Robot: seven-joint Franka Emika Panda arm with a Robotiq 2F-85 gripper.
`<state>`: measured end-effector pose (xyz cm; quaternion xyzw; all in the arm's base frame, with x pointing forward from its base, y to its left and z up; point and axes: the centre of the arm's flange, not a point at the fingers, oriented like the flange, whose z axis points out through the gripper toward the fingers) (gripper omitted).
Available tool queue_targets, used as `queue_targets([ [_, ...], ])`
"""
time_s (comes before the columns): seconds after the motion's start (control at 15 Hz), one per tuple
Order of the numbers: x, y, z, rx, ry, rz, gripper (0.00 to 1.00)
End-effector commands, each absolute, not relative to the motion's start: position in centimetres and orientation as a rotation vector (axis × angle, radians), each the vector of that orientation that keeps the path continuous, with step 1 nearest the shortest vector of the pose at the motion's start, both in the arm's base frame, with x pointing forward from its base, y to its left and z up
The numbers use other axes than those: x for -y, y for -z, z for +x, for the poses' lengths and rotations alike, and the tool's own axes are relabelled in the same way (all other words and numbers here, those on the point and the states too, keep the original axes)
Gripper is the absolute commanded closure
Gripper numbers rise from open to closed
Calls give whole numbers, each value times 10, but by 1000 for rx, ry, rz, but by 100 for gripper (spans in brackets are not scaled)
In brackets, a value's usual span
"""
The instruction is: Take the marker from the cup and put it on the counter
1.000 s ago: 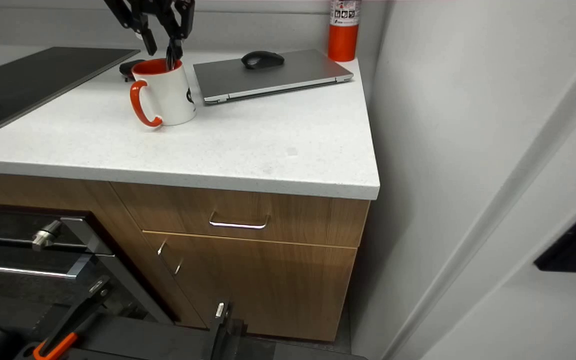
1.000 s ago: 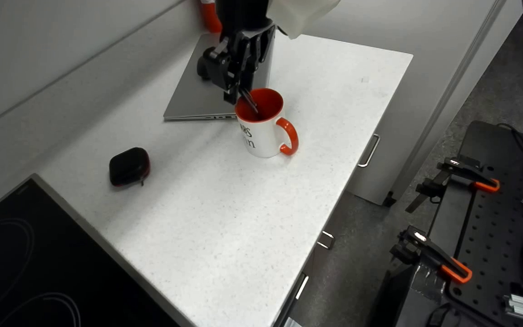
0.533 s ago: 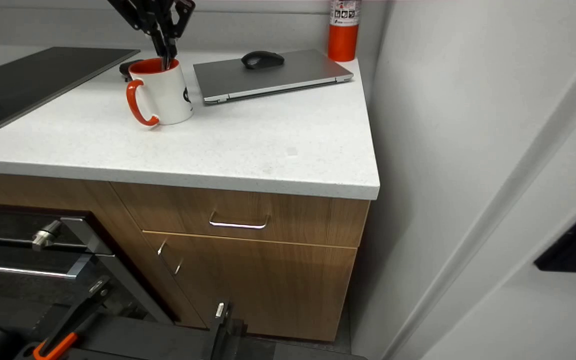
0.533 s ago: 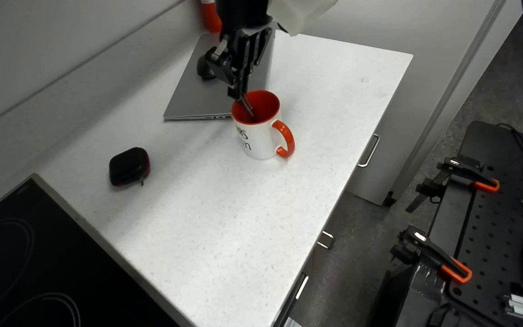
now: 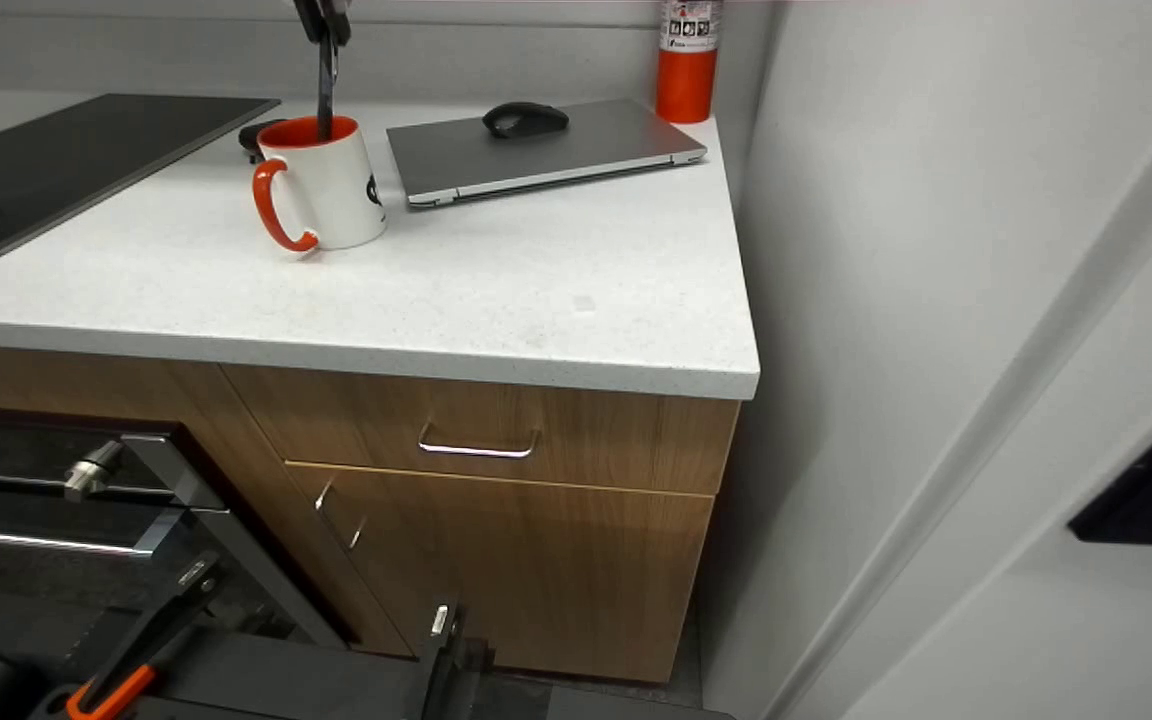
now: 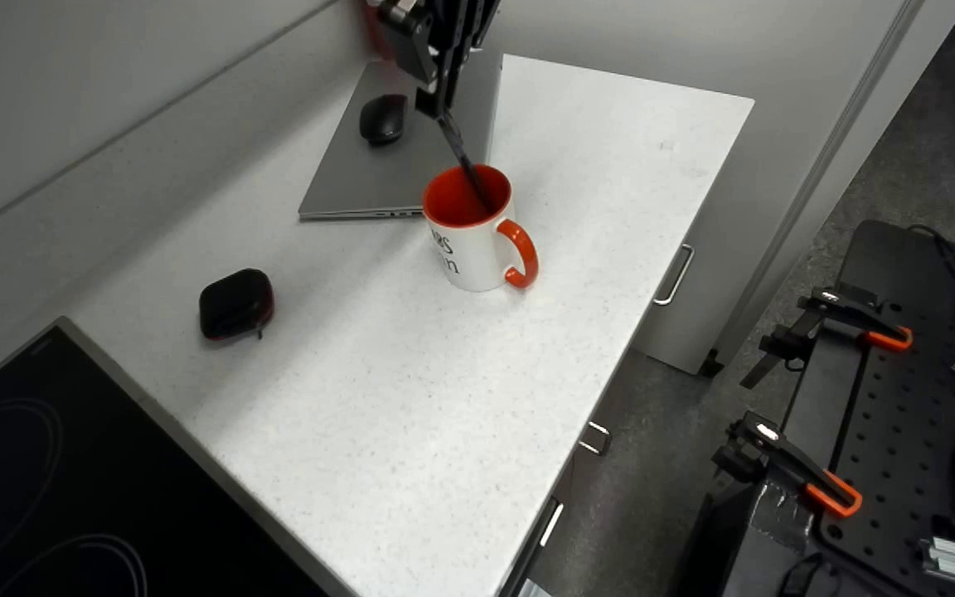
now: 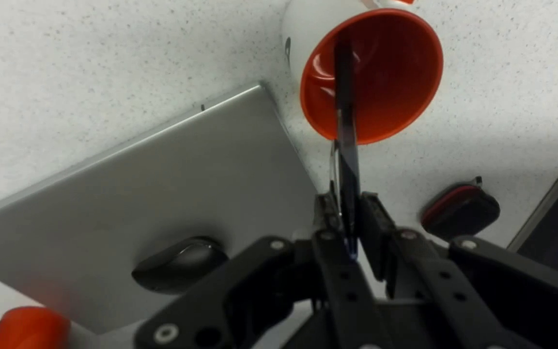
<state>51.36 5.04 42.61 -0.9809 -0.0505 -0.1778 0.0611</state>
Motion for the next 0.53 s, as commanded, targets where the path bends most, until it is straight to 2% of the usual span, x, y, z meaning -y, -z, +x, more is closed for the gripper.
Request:
queue_targets([
  [0.0,-29,-479,479,137,608,-2978,96],
  [0.2,-15,-493,472,156,575,-3079,96],
  [0.47,4,-451,488,146,374,-3285,96],
])
